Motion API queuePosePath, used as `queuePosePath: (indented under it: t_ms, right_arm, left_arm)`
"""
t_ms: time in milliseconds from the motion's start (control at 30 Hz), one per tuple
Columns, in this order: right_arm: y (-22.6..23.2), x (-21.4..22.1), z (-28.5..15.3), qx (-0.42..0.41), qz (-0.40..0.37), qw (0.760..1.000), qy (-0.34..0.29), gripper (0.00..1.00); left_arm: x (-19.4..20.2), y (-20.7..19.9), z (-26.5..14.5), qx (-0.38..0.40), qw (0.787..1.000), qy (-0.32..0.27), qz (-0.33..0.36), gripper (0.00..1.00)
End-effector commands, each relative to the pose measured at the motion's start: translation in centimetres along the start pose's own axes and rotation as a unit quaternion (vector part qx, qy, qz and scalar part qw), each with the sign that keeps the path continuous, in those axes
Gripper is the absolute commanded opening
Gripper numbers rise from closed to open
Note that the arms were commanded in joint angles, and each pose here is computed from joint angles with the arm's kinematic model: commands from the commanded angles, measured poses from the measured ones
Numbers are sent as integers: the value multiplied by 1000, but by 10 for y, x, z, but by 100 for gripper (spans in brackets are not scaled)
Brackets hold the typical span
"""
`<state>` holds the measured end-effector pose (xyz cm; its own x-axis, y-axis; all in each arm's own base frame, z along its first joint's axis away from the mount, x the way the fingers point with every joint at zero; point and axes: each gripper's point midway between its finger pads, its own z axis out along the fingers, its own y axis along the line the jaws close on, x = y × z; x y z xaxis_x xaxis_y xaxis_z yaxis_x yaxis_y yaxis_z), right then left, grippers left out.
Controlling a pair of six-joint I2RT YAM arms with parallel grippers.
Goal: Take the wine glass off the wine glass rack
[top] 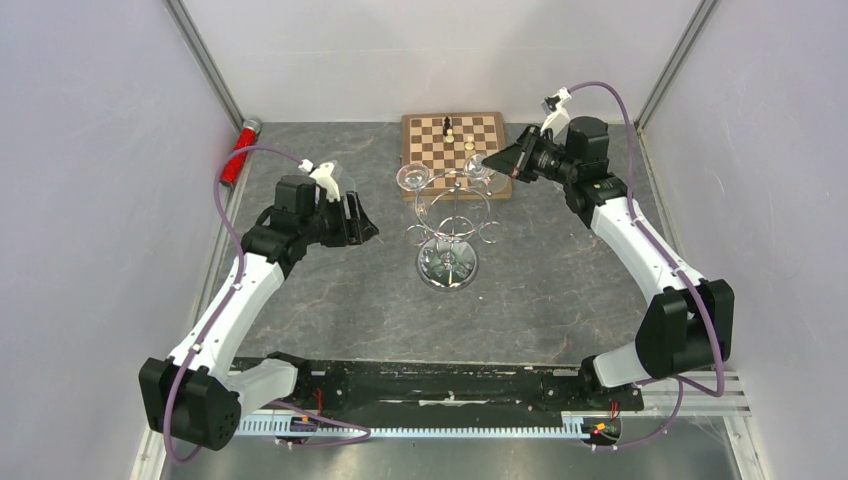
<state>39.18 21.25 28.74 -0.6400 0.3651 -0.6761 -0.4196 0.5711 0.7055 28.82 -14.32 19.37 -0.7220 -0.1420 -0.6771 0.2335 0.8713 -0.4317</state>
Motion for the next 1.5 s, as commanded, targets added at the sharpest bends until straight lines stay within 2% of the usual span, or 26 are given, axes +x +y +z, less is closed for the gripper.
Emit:
queuePosePath:
  t_ms: [0,200,733,1467]
  right_arm:
    - [15,-14,-10,-20,6,999,-25,0]
    - [8,-17,-15,-13,32,999,-36,0]
    - [16,-35,-30,-57,92,991,-85,0]
    - [14,-53,-35,-61,121,981,-137,0]
  left_arm:
    - [-9,-4,-5,3,1000,-22,18,70]
    - [-9,-3,-5,2,1000,-23,19,70]
    - [-8,-3,-3,0,1000,-20,19,70]
    - [-7,-3,-3,-2,1000,-20,22,70]
